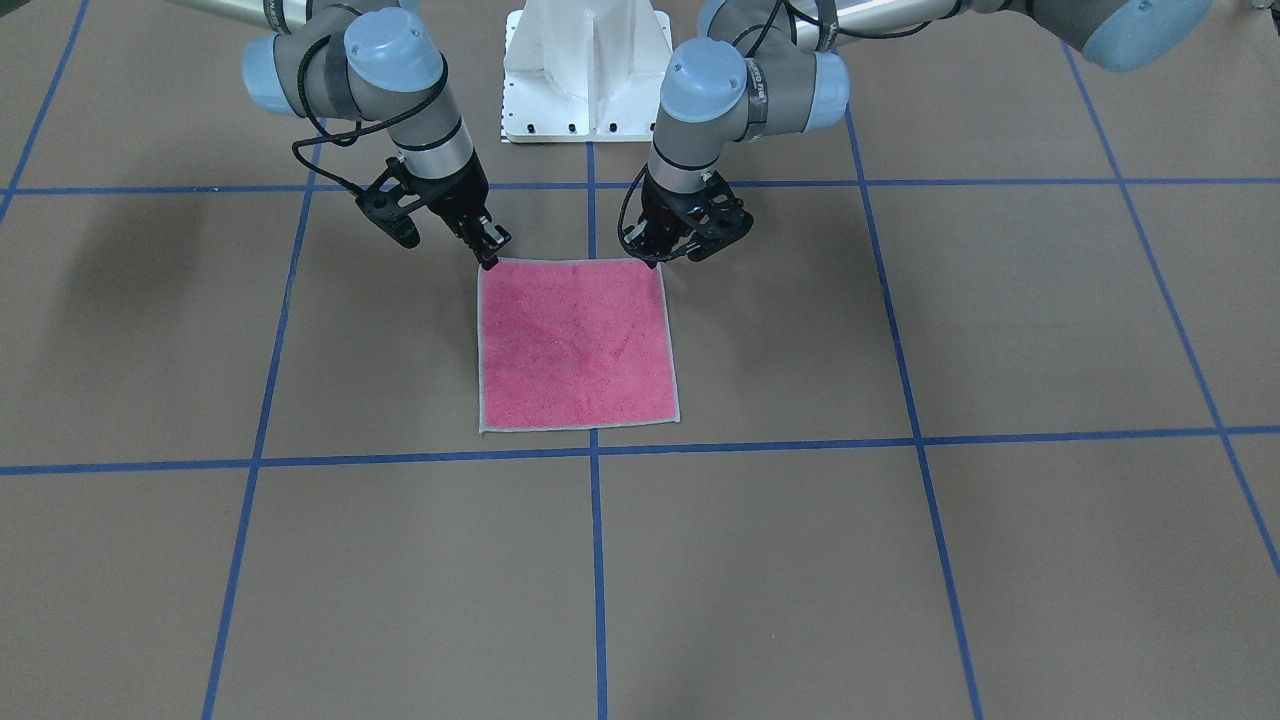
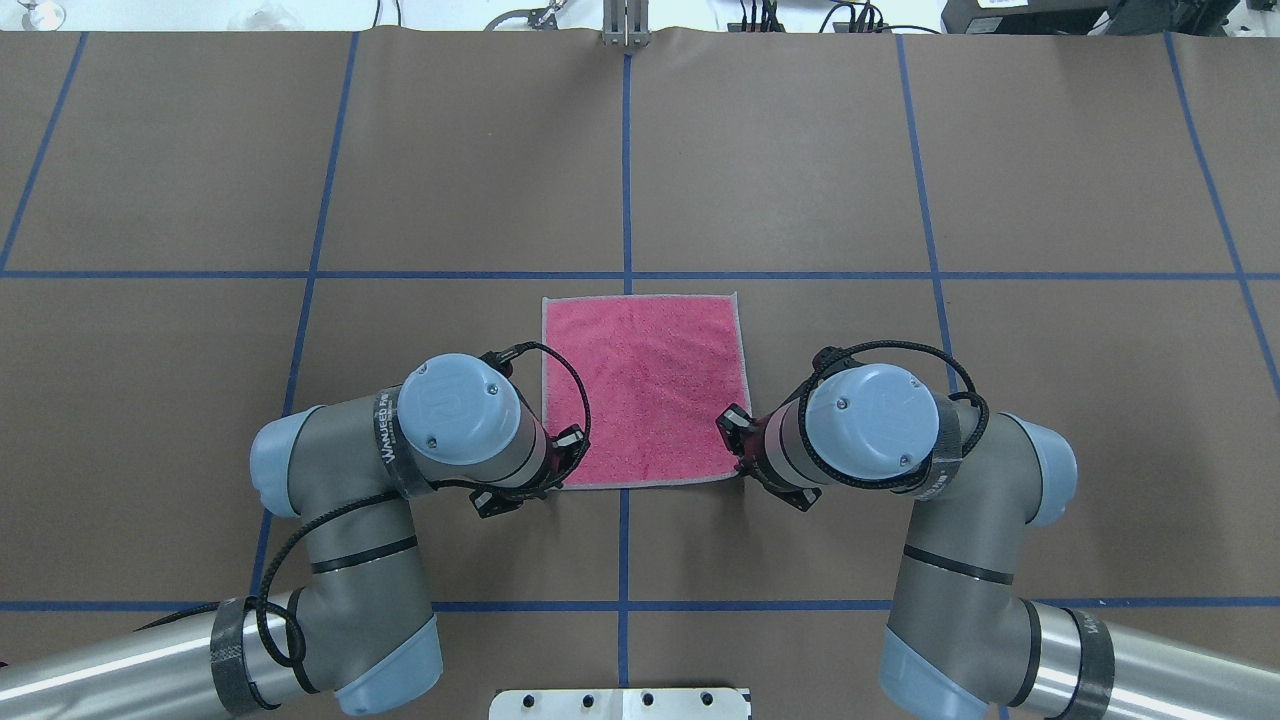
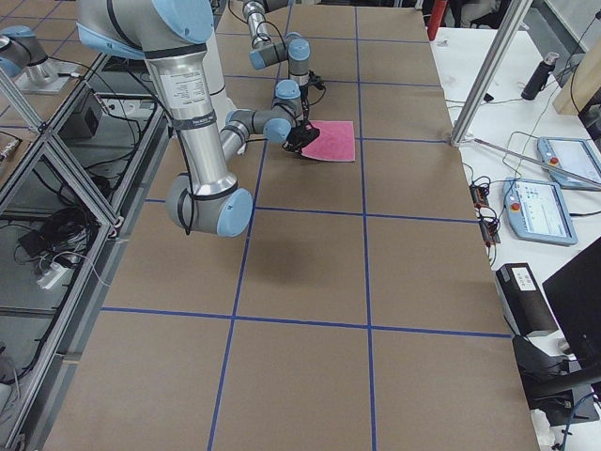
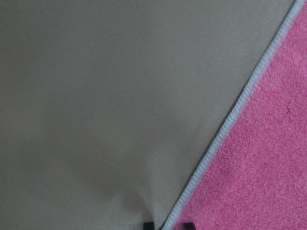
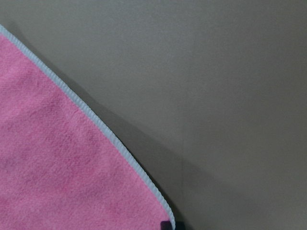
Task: Fold towel twice with both arms
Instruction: 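Close both grippers on the two near corners of the towel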
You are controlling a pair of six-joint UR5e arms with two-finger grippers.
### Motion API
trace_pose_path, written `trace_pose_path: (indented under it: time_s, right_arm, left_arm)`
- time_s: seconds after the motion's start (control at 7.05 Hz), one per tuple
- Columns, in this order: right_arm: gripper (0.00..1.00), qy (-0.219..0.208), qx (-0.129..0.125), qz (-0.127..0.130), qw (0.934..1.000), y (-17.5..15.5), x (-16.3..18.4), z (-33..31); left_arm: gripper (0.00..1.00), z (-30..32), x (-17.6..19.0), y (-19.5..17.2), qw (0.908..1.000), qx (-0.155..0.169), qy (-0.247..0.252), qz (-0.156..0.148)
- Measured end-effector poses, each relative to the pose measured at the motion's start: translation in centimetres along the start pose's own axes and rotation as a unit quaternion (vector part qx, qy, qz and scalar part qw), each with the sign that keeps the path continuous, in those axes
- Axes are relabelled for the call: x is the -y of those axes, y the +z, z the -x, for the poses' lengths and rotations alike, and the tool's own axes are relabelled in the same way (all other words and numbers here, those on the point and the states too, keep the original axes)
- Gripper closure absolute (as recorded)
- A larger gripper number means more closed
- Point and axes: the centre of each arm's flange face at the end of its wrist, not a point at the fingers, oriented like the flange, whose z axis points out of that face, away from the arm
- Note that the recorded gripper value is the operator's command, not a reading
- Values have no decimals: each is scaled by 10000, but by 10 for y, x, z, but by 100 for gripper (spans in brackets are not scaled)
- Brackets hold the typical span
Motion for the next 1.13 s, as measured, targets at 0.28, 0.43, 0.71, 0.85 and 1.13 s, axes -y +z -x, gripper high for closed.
trace_pose_path:
  time_s: [0.28, 0.43, 0.71, 0.85, 1.13]
  right_arm:
    - [100, 0, 2, 0, 10000, 0, 0, 0]
    - [100, 0, 2, 0, 10000, 0, 0, 0]
    - [100, 3, 21, 7, 10000, -2, 0, 1]
    - [100, 3, 28, 16, 10000, -4, 1, 0]
    - [100, -4, 77, 52, 10000, -14, 2, -5]
  left_arm:
    - [100, 0, 0, -3, 10000, -19, -2, 4]
    - [100, -2, -1, -5, 10000, -43, -1, 8]
    - [100, -5, -4, -18, 9999, -157, 13, 50]
    - [100, -6, -5, -23, 9998, -199, 19, 69]
    - [100, -2, -7, -33, 9996, -255, 33, 102]
